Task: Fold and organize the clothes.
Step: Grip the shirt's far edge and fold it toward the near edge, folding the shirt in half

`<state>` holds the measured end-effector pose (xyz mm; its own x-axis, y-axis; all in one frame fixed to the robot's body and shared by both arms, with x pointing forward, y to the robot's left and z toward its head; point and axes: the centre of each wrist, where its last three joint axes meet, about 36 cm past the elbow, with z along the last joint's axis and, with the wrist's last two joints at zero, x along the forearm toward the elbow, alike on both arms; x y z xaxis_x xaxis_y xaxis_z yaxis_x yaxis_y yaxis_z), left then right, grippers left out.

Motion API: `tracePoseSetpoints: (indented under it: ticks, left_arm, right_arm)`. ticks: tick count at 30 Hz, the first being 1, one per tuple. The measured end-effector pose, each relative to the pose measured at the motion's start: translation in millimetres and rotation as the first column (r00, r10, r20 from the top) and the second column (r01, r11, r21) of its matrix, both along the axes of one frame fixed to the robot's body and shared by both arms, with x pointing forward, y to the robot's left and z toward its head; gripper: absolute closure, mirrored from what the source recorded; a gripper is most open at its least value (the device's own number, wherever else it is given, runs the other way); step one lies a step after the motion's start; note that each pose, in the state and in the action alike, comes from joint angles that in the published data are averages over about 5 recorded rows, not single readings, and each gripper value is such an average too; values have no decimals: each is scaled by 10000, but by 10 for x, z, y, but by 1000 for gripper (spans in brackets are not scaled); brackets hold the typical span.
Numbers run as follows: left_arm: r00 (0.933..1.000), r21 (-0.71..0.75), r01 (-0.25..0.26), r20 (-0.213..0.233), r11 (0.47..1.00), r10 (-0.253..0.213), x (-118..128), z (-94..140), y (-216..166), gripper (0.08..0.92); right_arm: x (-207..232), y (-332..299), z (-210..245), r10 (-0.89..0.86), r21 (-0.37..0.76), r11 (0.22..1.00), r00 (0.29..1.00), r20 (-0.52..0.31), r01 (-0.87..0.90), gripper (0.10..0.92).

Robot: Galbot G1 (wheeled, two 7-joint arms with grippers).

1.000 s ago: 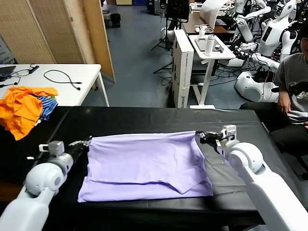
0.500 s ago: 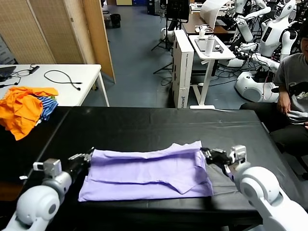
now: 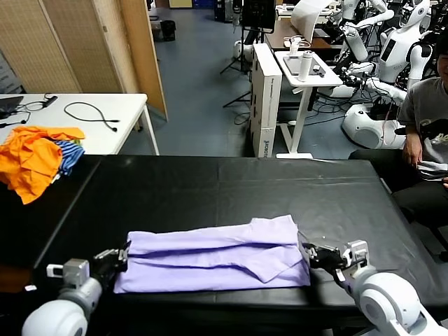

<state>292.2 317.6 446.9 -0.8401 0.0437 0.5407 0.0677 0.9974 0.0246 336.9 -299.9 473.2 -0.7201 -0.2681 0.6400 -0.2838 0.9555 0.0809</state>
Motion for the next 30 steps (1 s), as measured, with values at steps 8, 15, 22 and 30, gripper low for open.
tracePoseSetpoints:
  ticks: [8,15,22,30]
  left_arm:
    - [9995,149,-177,-275,9997,182,-163,32,-51,633]
    - [9989,481,-468,10,9977,468,-169,93,-24,209]
    - [9958,135,-777,488,9969,769,-7,100,19,94]
    - [9935,-321,-937,625,9951,955,277,-25,55,93]
  right_arm:
    - [-32,36,151,-1,277,9996,9991,421,-10,632]
    - [203,43,193,-262,554,9982,9957,883,214,215]
    - [639,77,125,-664,844,9948,9911,1155,568,117]
    - [1026,156,-25,-956,910,9922,9893,1104,857,115]
